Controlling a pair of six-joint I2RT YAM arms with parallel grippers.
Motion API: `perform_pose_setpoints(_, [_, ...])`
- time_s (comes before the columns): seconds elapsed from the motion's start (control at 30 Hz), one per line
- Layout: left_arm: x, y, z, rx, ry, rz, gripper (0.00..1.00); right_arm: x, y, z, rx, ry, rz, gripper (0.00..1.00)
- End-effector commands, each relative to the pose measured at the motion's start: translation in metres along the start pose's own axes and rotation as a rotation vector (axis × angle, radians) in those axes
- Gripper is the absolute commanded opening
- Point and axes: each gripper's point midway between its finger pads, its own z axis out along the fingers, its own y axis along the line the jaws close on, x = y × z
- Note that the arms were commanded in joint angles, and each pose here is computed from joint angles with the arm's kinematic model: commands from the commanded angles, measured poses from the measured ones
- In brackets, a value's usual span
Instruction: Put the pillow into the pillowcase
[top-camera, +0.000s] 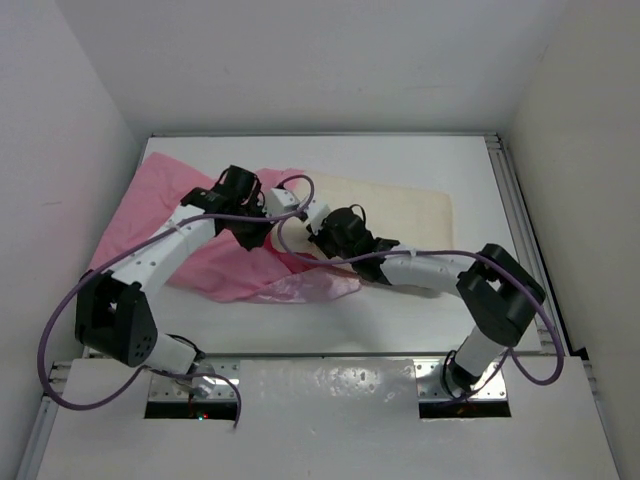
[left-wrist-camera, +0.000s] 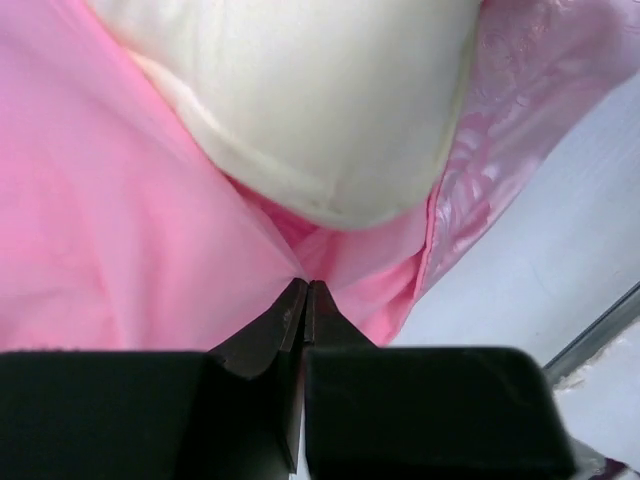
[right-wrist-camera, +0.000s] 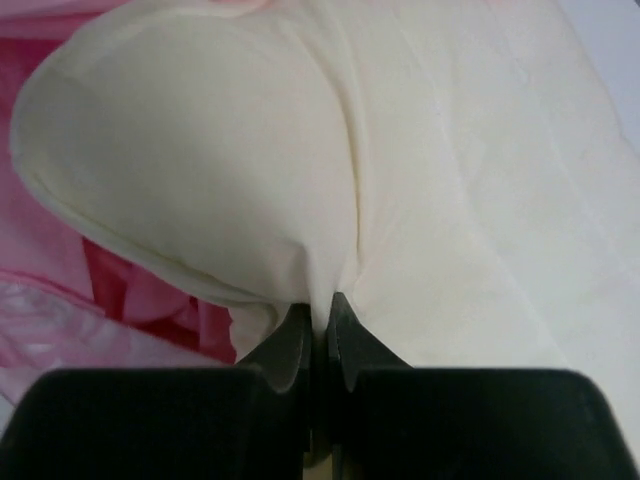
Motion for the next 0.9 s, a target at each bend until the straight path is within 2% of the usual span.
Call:
perform_pose_setpoints(0.0, [-0.021,-0.025,-0.023,0.126,-0.095,0.163,0.0,-0.082,-0.038,0.001,0.117,-0.216,0.218,0.0])
perform_pose_setpoints(0.13, [-0.042,-0.047,-0.045,0.238,-0.194,0.214,0.0,-0.067,-0.04,0.02,0.125,-0.121,0.225,0.0])
perform_pose_setpoints(0.27, [-0.079,-0.056,-0.069,0.307,-0.312,0.221,0.0,-0.037,-0.021,0.029,0.099,-0.048,0.248,0.0])
perform_pose_setpoints(0.37, [-0.106,-0.065,-0.087,0.379,-0.404,0.235,0.0,-0.032,-0.003,0.031,0.059,-0.047,0.251,0.0])
perform_pose_setpoints(0.47, [-0.118,-0.073,-0.095,0.439,-0.444,0.222,0.0,-0.033,0.018,0.033,0.012,-0.049,0.245,0.0])
perform_pose_setpoints(0.53, [-0.117,-0.066,-0.085,0.41,-0.43,0.194,0.0,-0.049,0.028,0.026,-0.031,-0.116,0.297,0.0])
perform_pose_setpoints(0.57, [-0.109,-0.063,-0.071,0.391,-0.408,0.173,0.0,-0.039,0.029,0.021,-0.033,-0.118,0.326,0.01])
perform_pose_setpoints(0.6, [-0.103,-0.058,-0.061,0.368,-0.378,0.152,0.0,-0.051,0.024,0.008,-0.03,-0.175,0.36,0.08])
perform_pose_setpoints(0.63, [-0.094,-0.051,-0.053,0.324,-0.335,0.118,0.0,-0.045,0.024,-0.001,-0.03,-0.217,0.413,0.17])
perform_pose_setpoints(0.7, [-0.082,-0.05,-0.042,0.318,-0.297,0.1,0.09,-0.05,0.01,-0.018,-0.009,-0.295,0.479,0.39])
perform_pose_setpoints(0.73, [-0.081,-0.051,-0.042,0.319,-0.295,0.097,0.22,-0.057,0.002,-0.035,-0.002,-0.364,0.523,0.55])
perform_pose_setpoints(0.8, [-0.087,-0.05,-0.045,0.318,-0.315,0.095,0.35,-0.061,-0.012,-0.047,0.019,-0.404,0.552,0.69])
perform_pose_setpoints(0.83, [-0.091,-0.049,-0.048,0.315,-0.327,0.095,0.45,-0.064,-0.016,-0.055,0.022,-0.411,0.546,0.78])
perform_pose_setpoints(0.87, [-0.097,-0.046,-0.05,0.302,-0.343,0.102,0.49,-0.062,-0.02,-0.058,0.025,-0.403,0.532,0.83])
